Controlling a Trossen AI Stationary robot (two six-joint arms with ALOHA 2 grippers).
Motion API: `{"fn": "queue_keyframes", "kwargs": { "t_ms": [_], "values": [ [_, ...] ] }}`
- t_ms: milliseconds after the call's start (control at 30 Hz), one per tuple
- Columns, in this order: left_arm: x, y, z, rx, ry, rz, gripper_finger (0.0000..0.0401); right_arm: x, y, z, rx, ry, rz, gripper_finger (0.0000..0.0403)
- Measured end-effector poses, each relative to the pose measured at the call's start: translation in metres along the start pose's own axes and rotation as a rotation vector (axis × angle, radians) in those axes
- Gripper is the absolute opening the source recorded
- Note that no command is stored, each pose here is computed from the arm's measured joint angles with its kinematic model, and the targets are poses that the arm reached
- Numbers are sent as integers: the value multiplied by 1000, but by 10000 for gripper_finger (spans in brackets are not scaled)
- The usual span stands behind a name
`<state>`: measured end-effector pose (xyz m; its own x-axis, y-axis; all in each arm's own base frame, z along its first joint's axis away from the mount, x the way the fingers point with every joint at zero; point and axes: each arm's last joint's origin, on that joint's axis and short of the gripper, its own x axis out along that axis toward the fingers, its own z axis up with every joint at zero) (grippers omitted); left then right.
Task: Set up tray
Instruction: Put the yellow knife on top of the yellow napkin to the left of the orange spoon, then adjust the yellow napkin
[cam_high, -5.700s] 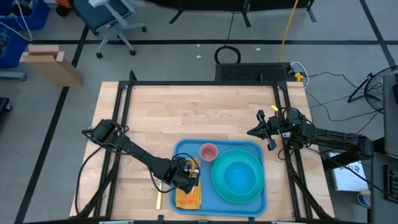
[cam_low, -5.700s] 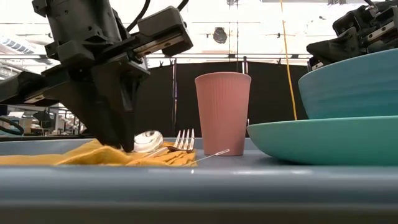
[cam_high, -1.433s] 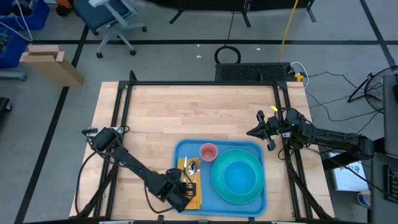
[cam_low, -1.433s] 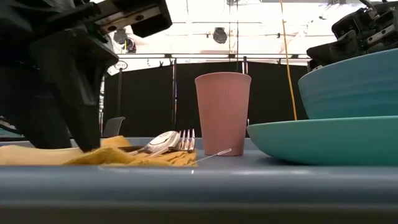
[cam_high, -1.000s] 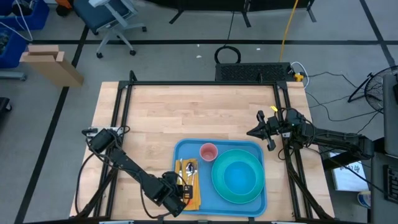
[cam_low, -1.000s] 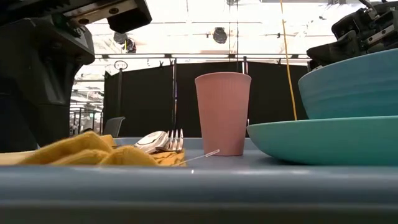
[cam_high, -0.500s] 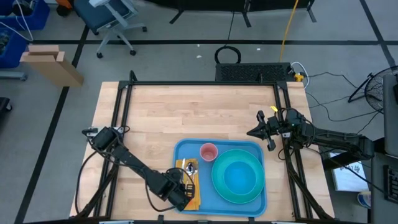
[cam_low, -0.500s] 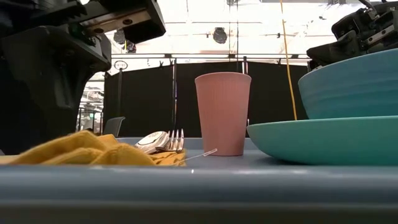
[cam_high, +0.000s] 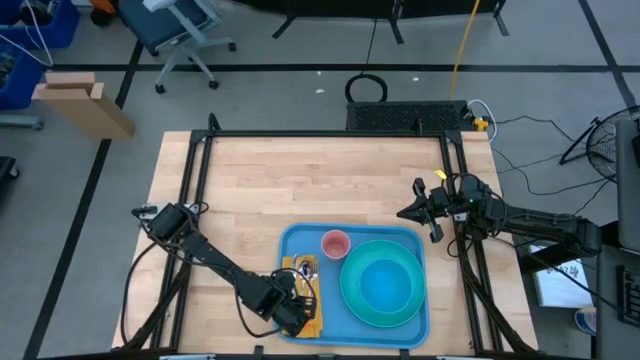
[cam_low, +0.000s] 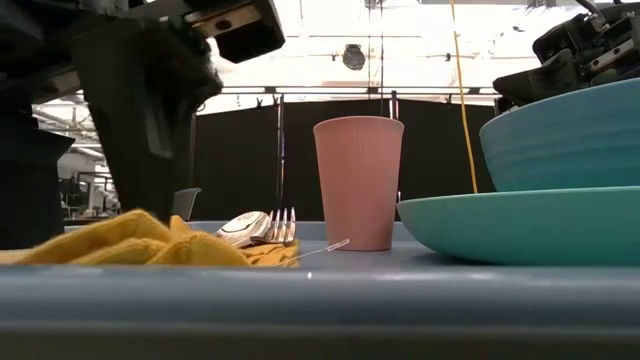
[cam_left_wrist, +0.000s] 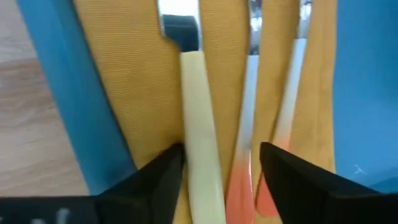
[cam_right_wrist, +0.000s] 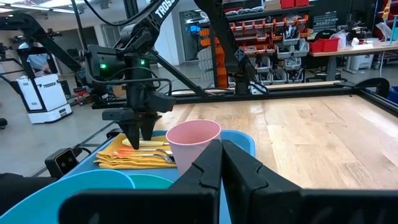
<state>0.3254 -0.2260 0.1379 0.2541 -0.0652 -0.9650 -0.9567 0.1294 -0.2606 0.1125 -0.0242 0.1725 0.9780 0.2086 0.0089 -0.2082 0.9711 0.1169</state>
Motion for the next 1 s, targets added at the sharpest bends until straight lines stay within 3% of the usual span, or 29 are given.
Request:
{"fn": "queue_keyframes", "kwargs": {
  "t_ms": [167,400,500,633,733,833,1000],
  "values": [
    [-20,1,5,62,-14,-18,248,0,0,0,0,0,0,0],
    [-68,9,19,250,-81,-1,235,0,0,0,-1,0,0,0],
    [-81,9,28,401,-125,-6,218,0,0,0,-4,0,0,0],
    [-81,9,43,748,-188,75,194,0,0,0,-9,0,-1,0],
    [-79,2,53,940,-222,92,179,0,0,0,-10,0,-1,0],
    [-77,-1,66,1053,-227,135,168,0,0,0,-10,0,-2,0],
    [-76,-6,90,1129,-239,188,167,0,0,0,-9,3,-3,0]
  ]
}}
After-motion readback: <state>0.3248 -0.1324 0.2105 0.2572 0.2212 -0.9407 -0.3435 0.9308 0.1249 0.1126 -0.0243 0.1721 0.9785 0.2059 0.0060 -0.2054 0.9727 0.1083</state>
